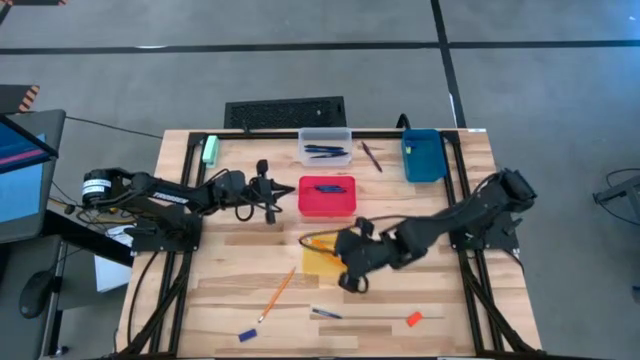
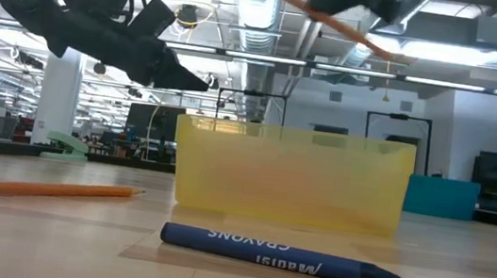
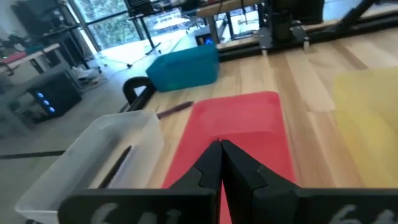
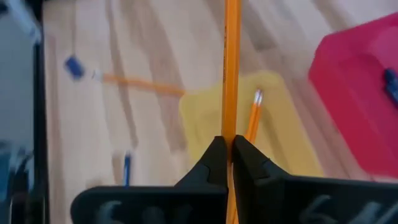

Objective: Sort crayons/erasers/pens/pencils in bins
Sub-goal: Put the bottom right orange pencil into the yellow bin

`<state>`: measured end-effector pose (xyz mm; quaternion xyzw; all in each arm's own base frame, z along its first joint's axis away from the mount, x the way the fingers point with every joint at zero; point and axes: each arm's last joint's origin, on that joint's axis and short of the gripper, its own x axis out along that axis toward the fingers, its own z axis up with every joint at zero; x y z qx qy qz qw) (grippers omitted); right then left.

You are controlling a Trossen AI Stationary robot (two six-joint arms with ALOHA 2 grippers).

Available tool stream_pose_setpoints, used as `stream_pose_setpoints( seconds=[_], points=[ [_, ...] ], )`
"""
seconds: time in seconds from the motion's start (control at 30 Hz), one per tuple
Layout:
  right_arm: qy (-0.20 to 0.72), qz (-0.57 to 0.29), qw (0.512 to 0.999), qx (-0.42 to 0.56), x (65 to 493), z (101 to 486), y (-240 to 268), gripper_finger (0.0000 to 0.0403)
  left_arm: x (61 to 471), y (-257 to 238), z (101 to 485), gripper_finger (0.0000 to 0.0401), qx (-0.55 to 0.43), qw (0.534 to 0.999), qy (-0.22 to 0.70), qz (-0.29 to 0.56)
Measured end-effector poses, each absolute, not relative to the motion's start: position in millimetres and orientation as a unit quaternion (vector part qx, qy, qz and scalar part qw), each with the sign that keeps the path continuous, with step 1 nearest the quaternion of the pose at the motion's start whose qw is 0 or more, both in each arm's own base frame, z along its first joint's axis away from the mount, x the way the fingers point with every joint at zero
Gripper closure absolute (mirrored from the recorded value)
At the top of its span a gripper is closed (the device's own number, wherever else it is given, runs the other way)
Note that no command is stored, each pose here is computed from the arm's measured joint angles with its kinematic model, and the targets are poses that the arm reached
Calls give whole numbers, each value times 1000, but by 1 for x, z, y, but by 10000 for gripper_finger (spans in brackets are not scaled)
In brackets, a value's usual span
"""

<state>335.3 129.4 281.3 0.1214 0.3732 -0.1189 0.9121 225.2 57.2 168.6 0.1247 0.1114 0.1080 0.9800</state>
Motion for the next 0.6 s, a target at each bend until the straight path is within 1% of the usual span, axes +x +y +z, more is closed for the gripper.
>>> stream_pose_setpoints(
  seconds=[0.1,0.27,0.43,0.6],
  points=[
    [378,-138,906,127,349,270,115,390,225,60,170,401,124,980,105,115],
    [409,-131,891,147,368,243,108,390,224,63,169,401,119,979,109,123],
    [450,-135,869,159,374,217,110,390,224,63,169,401,110,980,109,124],
    [461,-125,859,183,375,209,113,390,224,63,169,401,108,980,109,125]
  ],
)
